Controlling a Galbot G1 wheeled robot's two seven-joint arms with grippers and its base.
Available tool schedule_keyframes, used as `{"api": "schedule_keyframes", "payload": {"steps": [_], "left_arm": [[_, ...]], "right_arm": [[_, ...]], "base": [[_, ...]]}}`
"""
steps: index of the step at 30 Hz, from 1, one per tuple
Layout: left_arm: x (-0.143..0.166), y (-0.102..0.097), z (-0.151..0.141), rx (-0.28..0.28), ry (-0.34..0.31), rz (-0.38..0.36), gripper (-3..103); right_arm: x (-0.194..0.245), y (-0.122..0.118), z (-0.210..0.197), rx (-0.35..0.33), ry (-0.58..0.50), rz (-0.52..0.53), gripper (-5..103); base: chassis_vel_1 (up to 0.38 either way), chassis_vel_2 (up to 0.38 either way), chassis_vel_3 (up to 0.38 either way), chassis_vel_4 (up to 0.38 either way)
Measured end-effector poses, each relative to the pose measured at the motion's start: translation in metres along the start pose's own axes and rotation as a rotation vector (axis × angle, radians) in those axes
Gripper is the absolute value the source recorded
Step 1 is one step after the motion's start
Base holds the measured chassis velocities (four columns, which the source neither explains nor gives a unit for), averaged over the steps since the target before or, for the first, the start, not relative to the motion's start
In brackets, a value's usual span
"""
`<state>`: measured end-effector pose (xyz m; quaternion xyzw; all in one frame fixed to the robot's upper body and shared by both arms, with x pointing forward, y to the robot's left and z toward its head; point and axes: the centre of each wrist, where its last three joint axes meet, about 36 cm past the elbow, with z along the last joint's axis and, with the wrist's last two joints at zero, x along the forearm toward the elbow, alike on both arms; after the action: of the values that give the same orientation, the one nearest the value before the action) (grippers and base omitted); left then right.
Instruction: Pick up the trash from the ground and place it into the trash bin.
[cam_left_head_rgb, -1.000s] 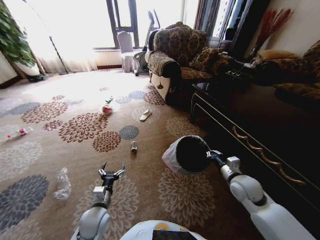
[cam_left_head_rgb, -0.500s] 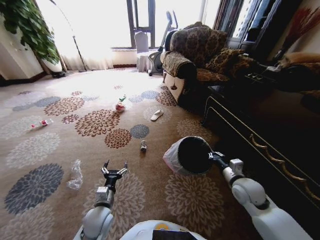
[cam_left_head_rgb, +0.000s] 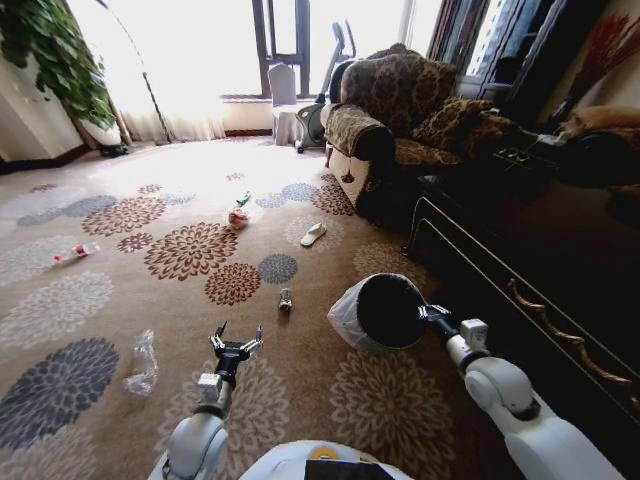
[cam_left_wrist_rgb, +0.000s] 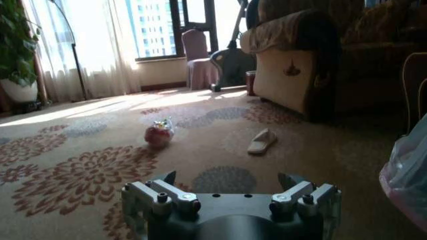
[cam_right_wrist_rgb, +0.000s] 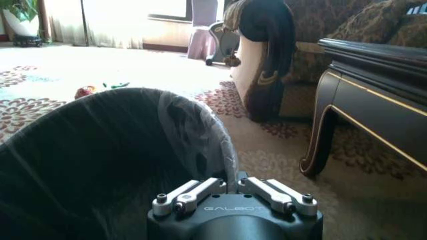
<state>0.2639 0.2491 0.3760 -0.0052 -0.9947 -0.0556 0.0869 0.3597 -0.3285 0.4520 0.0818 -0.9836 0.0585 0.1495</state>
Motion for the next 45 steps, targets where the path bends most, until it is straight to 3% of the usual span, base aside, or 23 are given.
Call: {"api": "schedule_keyframes", "payload": {"steps": [10, 16, 25, 31, 35, 36, 39, 40, 42, 45], "left_arm": [[-0.015, 0.000, 0.004, -0.013, 0.012, 0.025, 100], [-0.025, -0.002, 0.006, 0.024, 0.039, 0.024, 100], [-0.029, -0.007, 0.014, 0.037, 0.070, 0.026, 100], [-0.044, -0.015, 0.028, 0.072, 0.148, 0.046, 100], [-0.046, -0.030, 0.042, 0.080, 0.253, 0.118, 100], [-0.046, -0.030, 0.042, 0.080, 0.253, 0.118, 100], [-0.056, -0.051, 0.081, 0.067, 0.363, 0.144, 100], [-0.056, -0.051, 0.081, 0.067, 0.363, 0.144, 100], [-0.068, -0.065, 0.114, 0.047, 0.414, 0.147, 100], [-0.081, -0.068, 0.133, 0.028, 0.416, 0.138, 100]], "right_arm": [[0.000, -0.006, -0.001, 0.007, 0.000, -0.002, 2], [0.000, -0.002, 0.003, 0.005, 0.009, -0.018, 2], [0.001, 0.002, 0.007, 0.000, 0.018, -0.030, 2], [0.001, 0.006, 0.010, -0.006, 0.022, -0.031, 2], [0.003, 0.008, 0.010, -0.007, 0.029, -0.019, 2], [0.003, 0.008, 0.010, -0.007, 0.029, -0.019, 2], [0.008, 0.010, 0.012, -0.007, 0.037, -0.011, 2], [0.008, 0.010, 0.012, -0.007, 0.037, -0.011, 2], [0.011, 0.012, 0.013, -0.006, 0.040, -0.004, 2], [0.013, 0.014, 0.013, -0.007, 0.041, 0.002, 2]], "base": [[-0.139, 0.118, 0.145, -0.146], [-0.204, 0.242, 0.251, -0.226], [-0.258, 0.255, 0.252, -0.248], [-0.139, 0.144, 0.143, -0.131], [-0.023, 0.025, 0.011, -0.017], [0.000, 0.000, 0.000, 0.000], [0.000, 0.000, 0.000, 0.000], [0.000, 0.000, 0.000, 0.000], [0.000, 0.000, 0.000, 0.000], [0.000, 0.000, 0.000, 0.000]]}}
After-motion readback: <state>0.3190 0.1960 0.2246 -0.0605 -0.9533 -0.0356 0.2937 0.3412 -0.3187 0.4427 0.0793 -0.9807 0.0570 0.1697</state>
